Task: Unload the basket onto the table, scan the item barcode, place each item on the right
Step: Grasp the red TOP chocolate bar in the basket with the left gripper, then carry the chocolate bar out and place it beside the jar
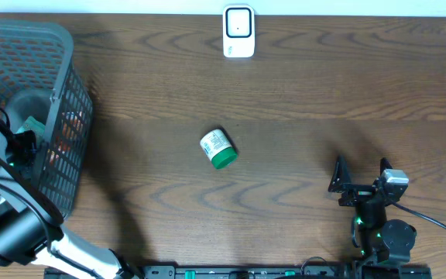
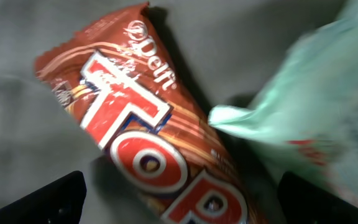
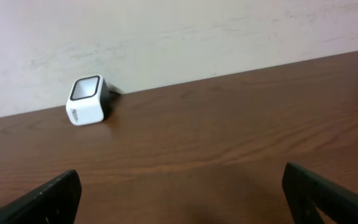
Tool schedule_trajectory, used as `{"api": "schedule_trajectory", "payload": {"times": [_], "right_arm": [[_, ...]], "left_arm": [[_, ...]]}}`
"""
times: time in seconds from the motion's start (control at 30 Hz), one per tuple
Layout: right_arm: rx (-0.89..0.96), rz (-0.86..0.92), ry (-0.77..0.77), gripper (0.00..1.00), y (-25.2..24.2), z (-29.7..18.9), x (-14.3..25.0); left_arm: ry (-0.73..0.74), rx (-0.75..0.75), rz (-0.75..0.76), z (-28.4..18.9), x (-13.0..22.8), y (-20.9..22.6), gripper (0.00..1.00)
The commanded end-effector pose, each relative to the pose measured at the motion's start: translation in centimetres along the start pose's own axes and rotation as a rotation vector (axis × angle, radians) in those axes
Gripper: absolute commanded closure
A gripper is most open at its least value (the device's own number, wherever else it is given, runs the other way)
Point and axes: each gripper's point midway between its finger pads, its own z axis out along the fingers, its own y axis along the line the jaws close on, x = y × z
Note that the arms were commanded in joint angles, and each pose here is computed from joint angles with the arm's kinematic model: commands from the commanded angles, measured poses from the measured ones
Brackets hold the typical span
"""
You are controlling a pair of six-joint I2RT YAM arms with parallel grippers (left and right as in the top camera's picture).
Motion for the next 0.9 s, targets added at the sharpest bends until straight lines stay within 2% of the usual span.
{"api": "schedule_trajectory", "payload": {"times": [0.0,0.03,0.13,0.2,0.27,0.4,0.53,0.7,0.87], "right_arm": [[-0.002,-0.012,0.0,0.01,0.1,0.0,0.1],[-0.002,-0.011,0.001,0.01,0.1,0.0,0.1],[-0.002,-0.011,0.001,0.01,0.1,0.0,0.1],[-0.002,-0.011,0.001,0.01,0.1,0.0,0.1],[-0.002,-0.011,0.001,0.01,0.1,0.0,0.1],[-0.002,-0.012,0.0,0.01,0.1,0.0,0.1],[-0.002,-0.012,0.001,0.01,0.1,0.0,0.1],[-0.002,-0.012,0.001,0.01,0.1,0.0,0.1],[-0.002,-0.012,0.001,0.01,0.1,0.0,0.1]], "left_arm": [[0.002,-0.028,-0.007,1.4,0.0,0.1,0.01],[0.006,-0.035,-0.007,1.8,0.1,0.2,0.02],[0.023,-0.071,0.009,2.9,0.4,0.7,0.5],[0.038,-0.103,0.021,3.6,0.8,1.2,0.73],[0.048,-0.125,0.023,3.7,1.0,1.7,0.91],[0.052,-0.121,0.032,3.2,1.0,1.8,0.92],[0.082,-0.031,0.049,1.0,1.1,0.6,0.92],[0.093,0.203,0.06,-5.7,0.5,-2.1,0.92],[-0.017,0.437,0.052,-14.7,-0.8,-2.7,0.93]]}}
